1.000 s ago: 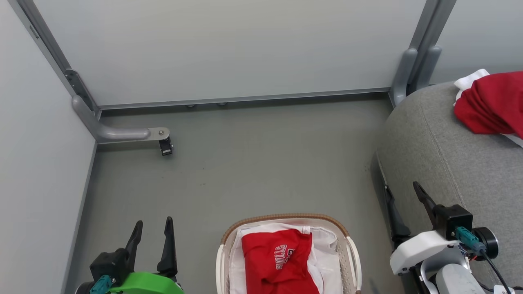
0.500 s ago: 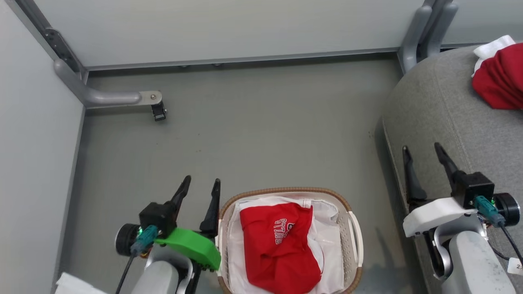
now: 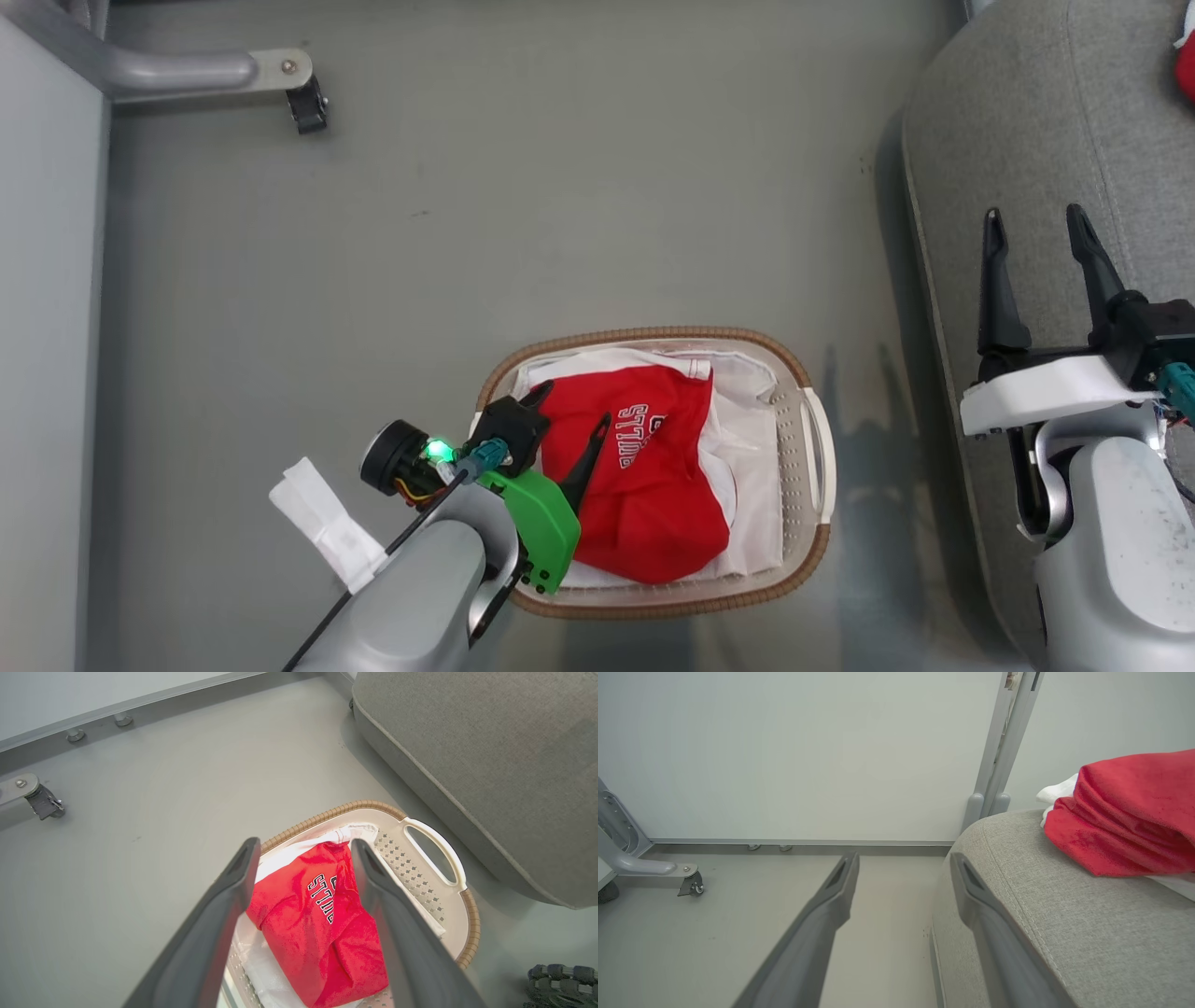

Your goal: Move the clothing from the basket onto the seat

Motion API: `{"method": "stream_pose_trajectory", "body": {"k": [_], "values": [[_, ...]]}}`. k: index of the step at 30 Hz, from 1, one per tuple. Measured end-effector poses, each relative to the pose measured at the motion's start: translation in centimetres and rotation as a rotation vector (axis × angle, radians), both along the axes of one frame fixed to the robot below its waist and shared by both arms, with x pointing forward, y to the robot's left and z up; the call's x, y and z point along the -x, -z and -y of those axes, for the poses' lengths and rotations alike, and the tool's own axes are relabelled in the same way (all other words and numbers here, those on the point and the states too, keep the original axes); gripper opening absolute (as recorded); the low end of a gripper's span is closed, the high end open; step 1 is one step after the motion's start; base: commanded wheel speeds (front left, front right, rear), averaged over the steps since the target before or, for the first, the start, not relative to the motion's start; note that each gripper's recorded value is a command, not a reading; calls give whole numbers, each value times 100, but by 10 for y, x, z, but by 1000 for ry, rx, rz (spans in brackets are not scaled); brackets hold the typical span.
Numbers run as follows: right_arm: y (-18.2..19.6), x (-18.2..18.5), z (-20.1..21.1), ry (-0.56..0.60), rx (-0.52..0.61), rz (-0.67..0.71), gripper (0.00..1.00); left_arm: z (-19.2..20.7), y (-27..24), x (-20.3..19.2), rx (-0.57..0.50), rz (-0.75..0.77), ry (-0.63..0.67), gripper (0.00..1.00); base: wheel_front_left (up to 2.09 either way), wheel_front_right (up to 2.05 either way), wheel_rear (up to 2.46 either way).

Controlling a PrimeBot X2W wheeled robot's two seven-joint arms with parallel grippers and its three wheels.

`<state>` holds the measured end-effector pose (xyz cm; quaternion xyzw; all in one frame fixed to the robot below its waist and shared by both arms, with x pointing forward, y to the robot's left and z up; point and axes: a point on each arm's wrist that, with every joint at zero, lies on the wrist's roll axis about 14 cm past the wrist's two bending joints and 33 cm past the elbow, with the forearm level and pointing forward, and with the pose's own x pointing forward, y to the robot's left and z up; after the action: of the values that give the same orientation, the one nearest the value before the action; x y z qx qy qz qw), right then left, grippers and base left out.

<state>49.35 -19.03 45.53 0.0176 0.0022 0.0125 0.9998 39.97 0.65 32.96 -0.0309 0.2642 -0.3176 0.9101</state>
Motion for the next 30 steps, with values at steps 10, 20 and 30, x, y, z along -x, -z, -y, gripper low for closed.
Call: {"method": "stream_pose_trajectory", "body": {"k": [10,20,30], "values": [[28,-21,7,21,-65,-23,100,20,78,36,-139,-209,230,100,0,0,0],[53,-26,20,46,-76,-55,100,19,139,47,-301,-283,375,100,0,0,0],[77,-22,45,102,-58,-102,100,17,182,39,-384,-298,407,100,0,0,0]]}}
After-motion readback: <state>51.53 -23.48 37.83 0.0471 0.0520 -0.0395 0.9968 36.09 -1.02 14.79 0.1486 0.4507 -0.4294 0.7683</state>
